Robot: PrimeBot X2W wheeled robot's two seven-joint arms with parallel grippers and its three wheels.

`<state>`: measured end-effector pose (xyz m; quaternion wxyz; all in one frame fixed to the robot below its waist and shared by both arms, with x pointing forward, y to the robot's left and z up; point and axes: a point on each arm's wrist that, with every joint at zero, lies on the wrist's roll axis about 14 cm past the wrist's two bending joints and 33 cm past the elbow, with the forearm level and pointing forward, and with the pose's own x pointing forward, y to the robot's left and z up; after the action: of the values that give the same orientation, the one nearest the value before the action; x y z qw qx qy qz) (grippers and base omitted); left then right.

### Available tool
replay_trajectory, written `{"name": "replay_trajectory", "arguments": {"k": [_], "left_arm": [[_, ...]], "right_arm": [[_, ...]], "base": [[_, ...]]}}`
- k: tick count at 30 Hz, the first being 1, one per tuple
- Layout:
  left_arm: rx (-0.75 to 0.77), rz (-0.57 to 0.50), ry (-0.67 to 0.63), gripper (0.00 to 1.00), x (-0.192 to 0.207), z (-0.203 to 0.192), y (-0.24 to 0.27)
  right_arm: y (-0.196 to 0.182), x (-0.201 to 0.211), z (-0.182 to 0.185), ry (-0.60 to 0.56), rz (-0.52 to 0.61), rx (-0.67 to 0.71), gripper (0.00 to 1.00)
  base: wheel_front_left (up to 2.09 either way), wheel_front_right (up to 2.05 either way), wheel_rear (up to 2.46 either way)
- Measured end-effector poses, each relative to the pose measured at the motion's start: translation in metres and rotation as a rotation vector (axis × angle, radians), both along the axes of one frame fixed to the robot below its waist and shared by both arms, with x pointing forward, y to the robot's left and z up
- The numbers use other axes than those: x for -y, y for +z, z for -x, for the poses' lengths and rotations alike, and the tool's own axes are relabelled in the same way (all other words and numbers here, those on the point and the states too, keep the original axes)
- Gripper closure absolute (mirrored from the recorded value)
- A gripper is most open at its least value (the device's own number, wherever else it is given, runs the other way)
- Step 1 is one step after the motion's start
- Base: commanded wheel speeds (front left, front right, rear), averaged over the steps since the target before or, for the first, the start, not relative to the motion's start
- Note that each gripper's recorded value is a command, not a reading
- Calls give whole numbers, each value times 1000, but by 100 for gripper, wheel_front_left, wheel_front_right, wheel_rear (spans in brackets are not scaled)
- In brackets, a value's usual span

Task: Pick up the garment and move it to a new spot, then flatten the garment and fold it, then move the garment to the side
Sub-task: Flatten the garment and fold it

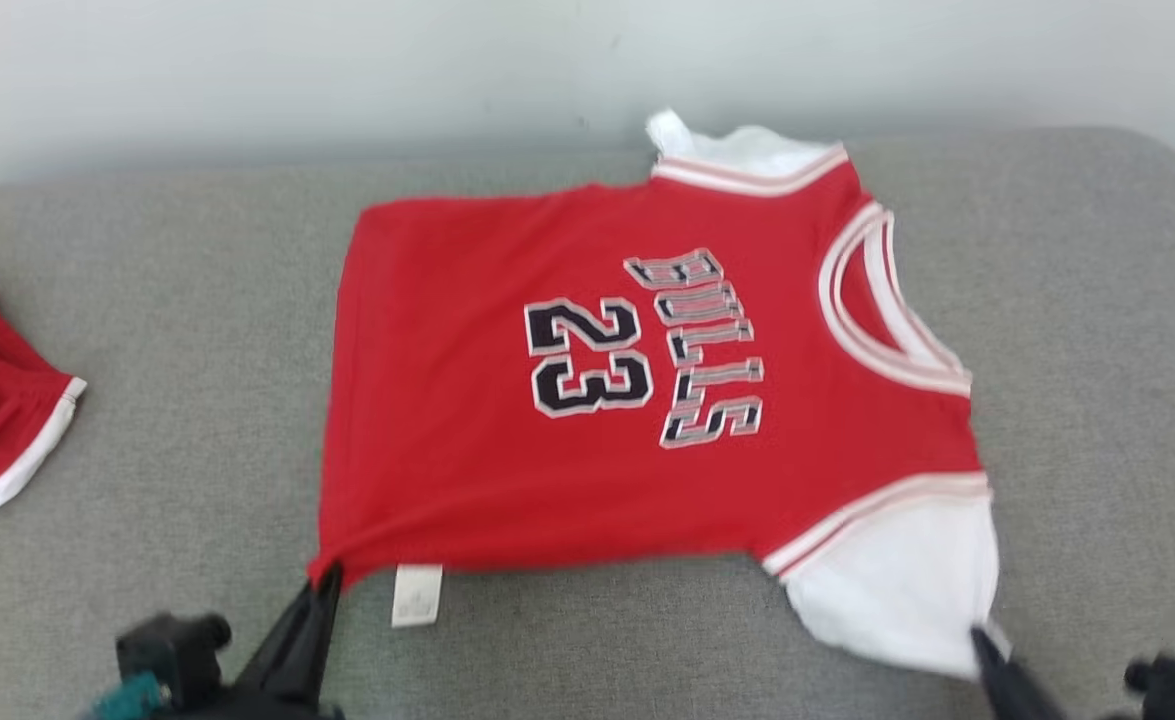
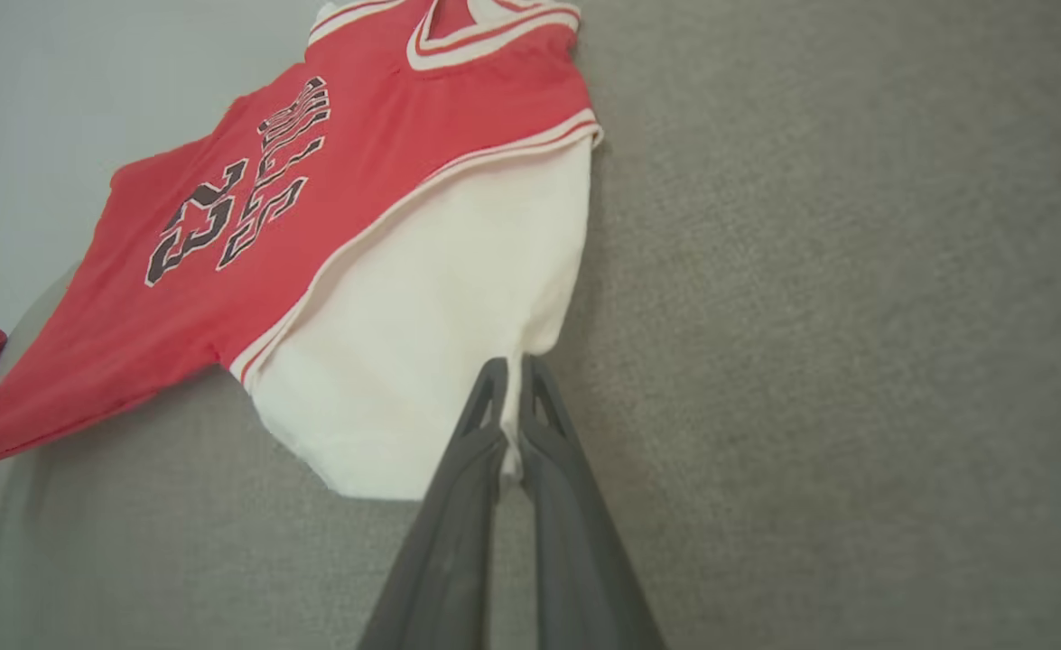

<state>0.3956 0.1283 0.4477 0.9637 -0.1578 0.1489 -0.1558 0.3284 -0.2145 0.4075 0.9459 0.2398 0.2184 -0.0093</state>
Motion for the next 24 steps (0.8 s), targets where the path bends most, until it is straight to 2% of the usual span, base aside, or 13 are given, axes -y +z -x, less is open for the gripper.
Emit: {"name": "replay_trajectory", "arguments": {"k": [5, 11, 17, 24], "left_arm": [[-33, -114, 7, 100, -11, 22, -22], [-50, -127, 0, 100, -8, 34, -30], [-27, -147, -9, 100, -10, 32, -23], [47, -193, -79, 100, -4, 3, 3]], "right_arm": [[-15, -14, 43, 10, -33, -131, 100], [-8, -13, 48, 1, -24, -131, 100], [31, 3, 21, -29, 3, 8, 100], [72, 10, -37, 61, 111, 125, 100]], "base": [[0, 0, 0], [0, 0, 0], [0, 0, 0], [0, 0, 0]]}}
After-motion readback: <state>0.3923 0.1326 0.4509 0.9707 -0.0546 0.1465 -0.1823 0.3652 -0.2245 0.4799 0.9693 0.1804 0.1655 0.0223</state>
